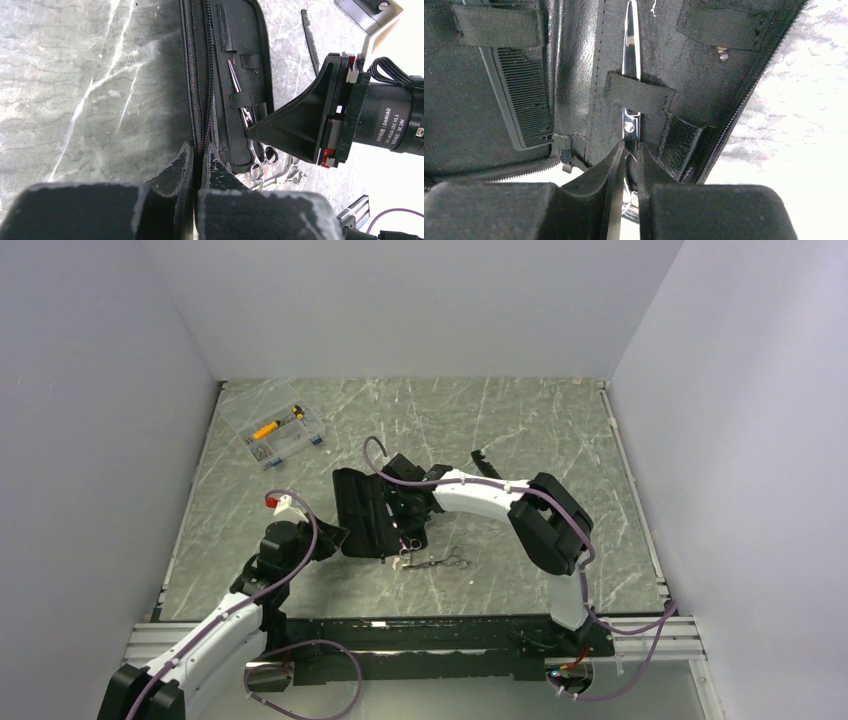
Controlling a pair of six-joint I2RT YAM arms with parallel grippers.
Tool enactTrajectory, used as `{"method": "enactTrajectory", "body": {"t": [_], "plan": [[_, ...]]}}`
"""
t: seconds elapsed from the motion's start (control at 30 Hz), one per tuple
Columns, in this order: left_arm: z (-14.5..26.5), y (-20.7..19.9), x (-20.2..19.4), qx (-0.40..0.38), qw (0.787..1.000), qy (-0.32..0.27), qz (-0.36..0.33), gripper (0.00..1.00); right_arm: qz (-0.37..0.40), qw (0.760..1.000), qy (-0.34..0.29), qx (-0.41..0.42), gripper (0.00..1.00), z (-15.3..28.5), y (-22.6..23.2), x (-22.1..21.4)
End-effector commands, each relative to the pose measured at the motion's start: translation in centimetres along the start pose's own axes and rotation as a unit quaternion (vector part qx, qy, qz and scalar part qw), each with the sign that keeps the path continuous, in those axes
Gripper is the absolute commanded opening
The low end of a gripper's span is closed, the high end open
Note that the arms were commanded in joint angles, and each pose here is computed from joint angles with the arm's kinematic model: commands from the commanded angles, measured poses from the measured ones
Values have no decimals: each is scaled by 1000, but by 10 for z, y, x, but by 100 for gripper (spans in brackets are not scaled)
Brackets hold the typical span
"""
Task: Sort the hair-cutting tools
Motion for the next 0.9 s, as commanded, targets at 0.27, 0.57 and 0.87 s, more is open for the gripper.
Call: {"method": "enactTrajectory", "body": {"t": [0.27,0.57,0.87], "plan": [[3,-2,-4,-11,1000,11,-10,0,-63,998,-20,9,0,-21,-12,8],[3,-2,-6,-13,1000,17,-13,0,-58,997,-36,24,0,-25,-9,18],[3,-2,-4,-8,1000,11,-17,0,-56,996,-59,23,24,-3,-13,26]]}}
Point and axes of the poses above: each gripper's point midway between its finger pads, its own z axis back along the fingers, its own y axis along the line the jaws close on, x = y × z, the point moved 5 cm from there along z, back along the fingers, and after that the axes turned 7 degrees about z, right-handed, at the moved point
